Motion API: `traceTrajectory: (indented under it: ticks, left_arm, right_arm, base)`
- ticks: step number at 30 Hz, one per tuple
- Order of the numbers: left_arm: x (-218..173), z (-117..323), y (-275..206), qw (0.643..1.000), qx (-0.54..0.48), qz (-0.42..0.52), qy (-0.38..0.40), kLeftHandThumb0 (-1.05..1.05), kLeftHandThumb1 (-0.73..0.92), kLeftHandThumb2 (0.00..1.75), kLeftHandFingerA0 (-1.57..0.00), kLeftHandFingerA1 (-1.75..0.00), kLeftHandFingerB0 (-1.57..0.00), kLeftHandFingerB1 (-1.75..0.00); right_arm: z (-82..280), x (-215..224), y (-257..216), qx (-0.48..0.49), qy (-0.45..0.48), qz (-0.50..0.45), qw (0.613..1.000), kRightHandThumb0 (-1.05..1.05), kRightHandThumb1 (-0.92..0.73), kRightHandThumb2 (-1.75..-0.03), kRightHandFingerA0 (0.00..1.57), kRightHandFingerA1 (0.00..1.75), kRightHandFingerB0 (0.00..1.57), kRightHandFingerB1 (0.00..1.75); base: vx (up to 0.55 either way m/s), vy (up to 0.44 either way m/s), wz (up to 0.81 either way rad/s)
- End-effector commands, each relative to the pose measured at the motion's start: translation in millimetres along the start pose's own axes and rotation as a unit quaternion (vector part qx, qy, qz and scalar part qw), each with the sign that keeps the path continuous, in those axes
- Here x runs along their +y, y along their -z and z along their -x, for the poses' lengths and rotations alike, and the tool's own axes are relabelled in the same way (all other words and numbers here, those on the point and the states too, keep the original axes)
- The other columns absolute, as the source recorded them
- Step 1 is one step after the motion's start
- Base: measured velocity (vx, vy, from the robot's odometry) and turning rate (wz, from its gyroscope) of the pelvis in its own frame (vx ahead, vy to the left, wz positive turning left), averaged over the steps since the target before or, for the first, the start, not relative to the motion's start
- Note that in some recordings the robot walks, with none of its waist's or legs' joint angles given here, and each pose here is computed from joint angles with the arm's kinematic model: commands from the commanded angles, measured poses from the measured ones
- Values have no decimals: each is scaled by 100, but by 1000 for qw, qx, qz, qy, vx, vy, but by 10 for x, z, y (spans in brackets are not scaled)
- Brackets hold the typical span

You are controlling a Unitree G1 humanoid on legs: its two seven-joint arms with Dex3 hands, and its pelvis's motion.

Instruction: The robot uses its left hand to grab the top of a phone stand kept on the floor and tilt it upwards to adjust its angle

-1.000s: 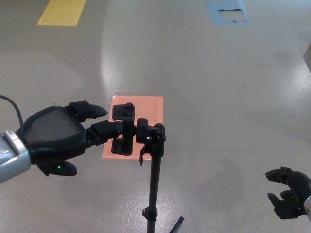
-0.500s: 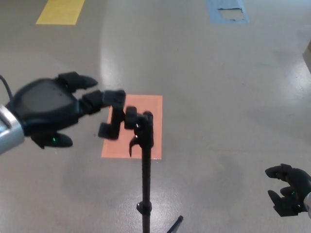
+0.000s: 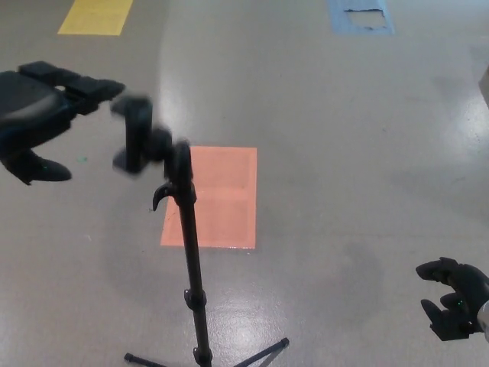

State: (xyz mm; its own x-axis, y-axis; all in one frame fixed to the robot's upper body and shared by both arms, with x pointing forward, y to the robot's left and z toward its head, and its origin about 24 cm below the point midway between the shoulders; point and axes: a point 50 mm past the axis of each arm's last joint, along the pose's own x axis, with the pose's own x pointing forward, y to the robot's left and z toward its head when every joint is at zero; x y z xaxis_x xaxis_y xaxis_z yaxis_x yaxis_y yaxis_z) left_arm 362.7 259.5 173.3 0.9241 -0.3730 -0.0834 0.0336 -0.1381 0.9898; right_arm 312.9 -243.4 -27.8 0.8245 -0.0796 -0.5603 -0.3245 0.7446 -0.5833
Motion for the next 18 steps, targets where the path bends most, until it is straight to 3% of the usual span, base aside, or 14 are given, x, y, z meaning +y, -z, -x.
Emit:
traceTrajectory:
  ticks: [1,2,3,8,9,17,18]
  left_arm:
    - [-55,2,101,999,31,7,14,-45,51,68,-12,-32,-3,-21]
    - [-64,4,110,999,33,11,17,-45,51,68,-12,-32,-3,-21]
    - [-74,6,121,999,36,13,20,-45,51,68,-12,-33,-3,-20]
    - [-119,3,149,998,44,11,34,-48,52,67,-14,-33,-6,-22]
    - [-132,7,151,998,45,11,37,-29,46,96,0,-47,-2,-51]
    - [-264,59,197,997,59,13,51,-31,45,96,0,-47,-1,-50]
    - [-287,67,208,996,65,14,51,-50,58,60,-17,-30,-6,-21]
  right_arm:
    - [0,-92,-11,5,3,8,1000,-24,-61,-110,11,51,11,50]
    - [-2,-97,-19,4,3,10,1000,-24,-61,-110,11,51,11,50]
    - [-3,-102,-27,3,3,11,1000,-45,-84,-69,26,35,27,33]
    - [-8,-117,-53,1,3,14,1000,-45,-84,-68,27,34,28,33]
    - [-8,-116,-55,0,3,13,1000,-44,-85,-68,27,34,28,33]
    - [-13,-115,-76,-2,0,11,1000,-45,-85,-68,27,35,27,32]
    - [-13,-117,-76,-2,0,10,1000,-44,-85,-68,27,34,28,33]
  base:
    - [0,0,0]
    - [0,0,0]
    - [0,0,0]
    - [0,0,0]
    - [0,0,0]
    - [0,0,0]
    - [0,0,0]
